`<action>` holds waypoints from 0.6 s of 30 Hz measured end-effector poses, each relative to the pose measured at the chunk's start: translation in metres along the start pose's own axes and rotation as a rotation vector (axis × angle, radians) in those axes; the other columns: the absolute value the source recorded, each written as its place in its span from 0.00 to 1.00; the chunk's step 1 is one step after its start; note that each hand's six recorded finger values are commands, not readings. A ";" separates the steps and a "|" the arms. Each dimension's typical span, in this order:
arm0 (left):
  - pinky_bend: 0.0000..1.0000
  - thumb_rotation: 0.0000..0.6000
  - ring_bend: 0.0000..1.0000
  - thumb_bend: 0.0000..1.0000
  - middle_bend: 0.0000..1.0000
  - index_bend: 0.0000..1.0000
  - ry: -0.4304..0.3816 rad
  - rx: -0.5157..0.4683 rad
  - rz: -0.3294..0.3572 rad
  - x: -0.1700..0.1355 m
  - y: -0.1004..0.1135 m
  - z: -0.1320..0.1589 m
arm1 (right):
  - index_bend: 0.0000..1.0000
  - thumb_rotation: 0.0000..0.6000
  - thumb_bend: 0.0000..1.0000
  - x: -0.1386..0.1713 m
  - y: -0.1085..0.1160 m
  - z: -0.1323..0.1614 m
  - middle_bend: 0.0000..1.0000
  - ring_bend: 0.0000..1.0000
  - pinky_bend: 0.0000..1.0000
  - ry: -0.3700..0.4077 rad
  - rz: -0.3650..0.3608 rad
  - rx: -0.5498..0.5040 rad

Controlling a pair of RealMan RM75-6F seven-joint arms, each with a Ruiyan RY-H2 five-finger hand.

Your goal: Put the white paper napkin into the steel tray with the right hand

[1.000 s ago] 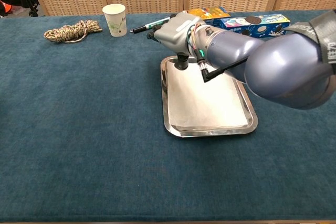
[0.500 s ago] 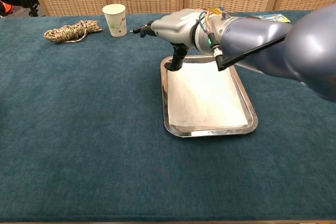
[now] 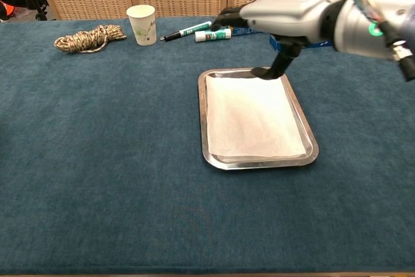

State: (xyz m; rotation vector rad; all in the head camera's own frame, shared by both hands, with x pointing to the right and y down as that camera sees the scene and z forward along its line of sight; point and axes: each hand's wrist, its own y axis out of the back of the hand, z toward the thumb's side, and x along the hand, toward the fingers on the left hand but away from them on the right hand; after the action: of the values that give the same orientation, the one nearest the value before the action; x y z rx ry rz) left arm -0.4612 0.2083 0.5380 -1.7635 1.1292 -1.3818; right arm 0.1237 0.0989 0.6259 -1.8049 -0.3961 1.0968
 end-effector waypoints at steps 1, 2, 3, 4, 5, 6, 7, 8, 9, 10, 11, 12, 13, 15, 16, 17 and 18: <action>0.00 1.00 0.00 0.00 0.00 0.00 0.000 0.003 0.002 -0.001 0.000 0.000 | 0.00 1.00 0.47 0.009 0.000 -0.010 0.00 0.00 0.00 -0.012 -0.010 0.005; 0.00 1.00 0.00 0.00 0.00 0.00 0.000 0.006 0.003 -0.002 -0.001 0.001 | 0.00 1.00 0.47 0.016 0.001 -0.018 0.00 0.00 0.00 -0.022 -0.017 0.007; 0.00 1.00 0.00 0.00 0.00 0.00 0.001 0.010 0.006 -0.003 -0.001 0.001 | 0.00 1.00 0.47 0.023 0.001 -0.026 0.00 0.00 0.00 -0.034 -0.024 0.006; 0.00 1.00 0.00 0.00 0.00 0.00 0.003 0.013 0.009 -0.004 -0.002 0.001 | 0.00 1.00 0.47 0.033 0.000 -0.037 0.00 0.00 0.00 -0.052 -0.032 0.003; 0.00 1.00 0.00 0.00 0.00 0.00 0.005 0.016 0.012 -0.005 -0.002 0.001 | 0.00 1.00 0.47 0.040 0.000 -0.045 0.00 0.00 0.00 -0.066 -0.039 0.001; 0.00 1.00 0.00 0.00 0.00 0.00 0.008 0.020 0.017 -0.007 -0.002 0.001 | 0.00 1.00 0.47 0.048 -0.001 -0.054 0.00 0.00 0.00 -0.083 -0.044 -0.002; 0.00 1.00 0.00 0.00 0.00 0.00 0.011 0.022 0.022 -0.008 -0.003 0.001 | 0.01 1.00 0.46 0.059 -0.002 -0.065 0.00 0.00 0.00 -0.103 -0.052 -0.005; 0.00 1.00 0.00 0.00 0.00 0.00 0.015 0.025 0.026 -0.010 -0.003 0.000 | 0.02 1.00 0.46 0.067 -0.003 -0.074 0.00 0.00 0.00 -0.118 -0.059 -0.006; 0.00 1.00 0.00 0.00 0.00 0.00 0.021 0.027 0.032 -0.012 -0.003 0.000 | 0.02 1.00 0.46 0.075 -0.004 -0.082 0.00 0.00 0.00 -0.132 -0.065 -0.008; 0.00 1.00 0.00 0.00 0.00 0.00 0.026 0.028 0.036 -0.013 -0.003 -0.001 | 0.03 1.00 0.45 0.087 -0.007 -0.092 0.00 0.00 0.00 -0.153 -0.075 -0.013; 0.00 1.00 0.00 0.00 0.00 0.00 0.031 0.030 0.040 -0.015 -0.003 -0.002 | 0.03 1.00 0.45 0.095 -0.008 -0.099 0.00 0.00 0.00 -0.168 -0.083 -0.016; 0.00 1.00 0.00 0.00 0.00 0.00 0.037 0.034 0.044 -0.017 -0.003 -0.003 | 0.03 1.00 0.44 0.102 -0.009 -0.106 0.00 0.00 0.00 -0.182 -0.092 -0.019; 0.00 1.00 0.00 0.00 0.00 0.00 0.043 0.037 0.048 -0.018 -0.003 -0.004 | 0.03 1.00 0.42 0.113 -0.012 -0.115 0.00 0.00 0.00 -0.206 -0.104 -0.026; 0.00 1.00 0.00 0.00 0.00 0.00 0.055 0.044 0.054 -0.023 -0.004 -0.007 | 0.03 1.00 0.33 0.131 -0.017 -0.130 0.00 0.00 0.00 -0.250 -0.122 -0.040; 0.00 1.00 0.00 0.00 0.00 0.00 0.061 0.048 0.054 -0.025 -0.005 -0.009 | 0.03 1.00 0.26 0.143 -0.020 -0.139 0.00 0.00 0.00 -0.279 -0.133 -0.048; 0.00 1.00 0.00 0.00 0.00 0.00 0.066 0.052 0.055 -0.027 -0.006 -0.010 | 0.03 1.00 0.18 0.153 -0.023 -0.145 0.00 0.00 0.00 -0.299 -0.142 -0.054; 0.00 1.00 0.00 0.00 0.00 0.00 0.072 0.057 0.054 -0.029 -0.007 -0.012 | 0.03 1.00 0.13 0.162 -0.026 -0.151 0.00 0.00 0.00 -0.319 -0.150 -0.062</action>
State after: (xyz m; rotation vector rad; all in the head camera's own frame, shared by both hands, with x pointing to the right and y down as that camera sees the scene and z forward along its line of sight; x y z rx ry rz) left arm -0.4736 0.2376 0.5350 -1.6429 1.1558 -1.4408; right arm 0.3403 0.1352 0.5873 -1.6243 -0.7500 1.2797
